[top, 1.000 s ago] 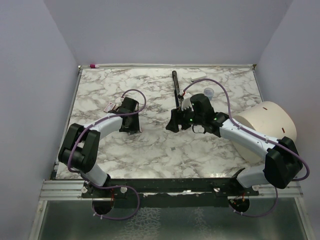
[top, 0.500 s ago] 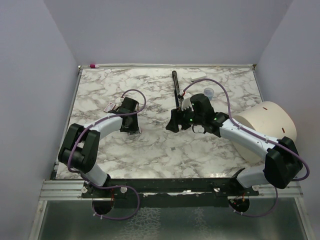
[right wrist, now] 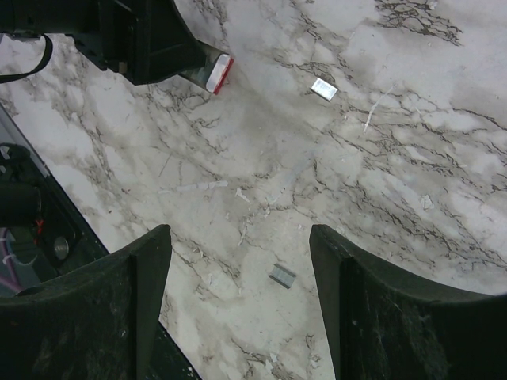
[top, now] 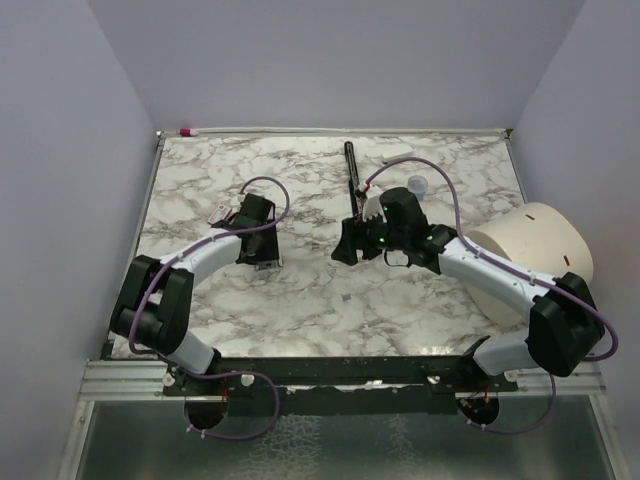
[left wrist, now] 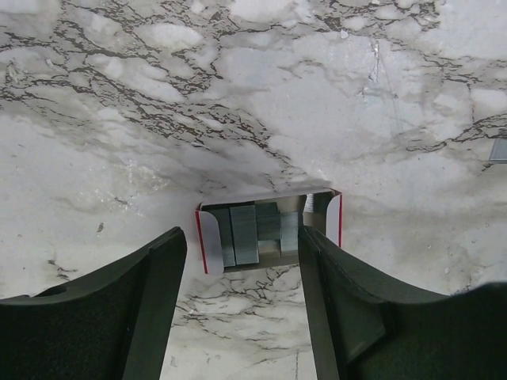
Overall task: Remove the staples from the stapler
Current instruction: Adjust the staple in the staple box.
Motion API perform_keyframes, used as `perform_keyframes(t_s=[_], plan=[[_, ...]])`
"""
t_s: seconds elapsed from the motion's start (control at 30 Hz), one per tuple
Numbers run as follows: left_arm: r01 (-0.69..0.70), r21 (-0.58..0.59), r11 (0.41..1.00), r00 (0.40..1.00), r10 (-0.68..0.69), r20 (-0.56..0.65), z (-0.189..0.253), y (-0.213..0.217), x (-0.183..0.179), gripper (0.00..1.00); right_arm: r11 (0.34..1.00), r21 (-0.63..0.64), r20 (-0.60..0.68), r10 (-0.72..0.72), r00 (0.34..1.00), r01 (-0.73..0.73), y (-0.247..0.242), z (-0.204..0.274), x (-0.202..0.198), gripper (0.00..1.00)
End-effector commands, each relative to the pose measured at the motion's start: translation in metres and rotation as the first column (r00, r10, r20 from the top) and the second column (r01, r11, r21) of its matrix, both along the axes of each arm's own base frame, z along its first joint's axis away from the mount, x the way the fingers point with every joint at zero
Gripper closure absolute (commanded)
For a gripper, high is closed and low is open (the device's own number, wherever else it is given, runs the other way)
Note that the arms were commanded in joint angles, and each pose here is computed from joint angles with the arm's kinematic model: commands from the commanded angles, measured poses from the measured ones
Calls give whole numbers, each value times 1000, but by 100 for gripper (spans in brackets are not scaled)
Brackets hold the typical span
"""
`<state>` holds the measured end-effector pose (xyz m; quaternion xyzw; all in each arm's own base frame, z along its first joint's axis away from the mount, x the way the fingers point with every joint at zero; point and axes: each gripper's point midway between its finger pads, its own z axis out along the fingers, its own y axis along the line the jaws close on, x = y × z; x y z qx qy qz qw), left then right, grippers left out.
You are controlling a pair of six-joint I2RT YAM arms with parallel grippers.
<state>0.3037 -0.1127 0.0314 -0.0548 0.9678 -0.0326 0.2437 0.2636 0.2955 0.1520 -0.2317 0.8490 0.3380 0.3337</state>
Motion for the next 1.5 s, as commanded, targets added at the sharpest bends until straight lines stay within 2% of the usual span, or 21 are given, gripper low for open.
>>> perform_keyframes(t_s=[0.0,0.23,0.4,0.6,0.73,0.83,1.03,1.47], plan=[[-1,-31,1000,999,2,32,18,-3,-3,37,1000,-2,14,6,1000,-6,2,-2,6,30],[-13,-64,998,992,21,125,55,7,2,26,988,20,68,150,986,-152,27,-5,14,29],[-67,-214,975,982,102,157,65,26,7,17,937,96,59,331,942,-335,74,-9,22,31],[-218,-403,889,948,291,131,61,50,10,13,858,139,104,484,869,-495,134,-11,37,31],[-332,-466,820,914,402,55,49,60,7,11,797,125,113,581,806,-591,170,-19,31,33],[-367,-503,783,901,434,19,42,57,6,11,755,107,102,638,763,-647,188,-34,22,35],[-401,-534,744,894,445,-51,23,49,1,13,715,104,46,691,721,-691,201,-63,12,47],[-418,-511,751,892,447,-73,10,55,-1,15,760,6,-26,650,759,-650,199,-104,28,53]])
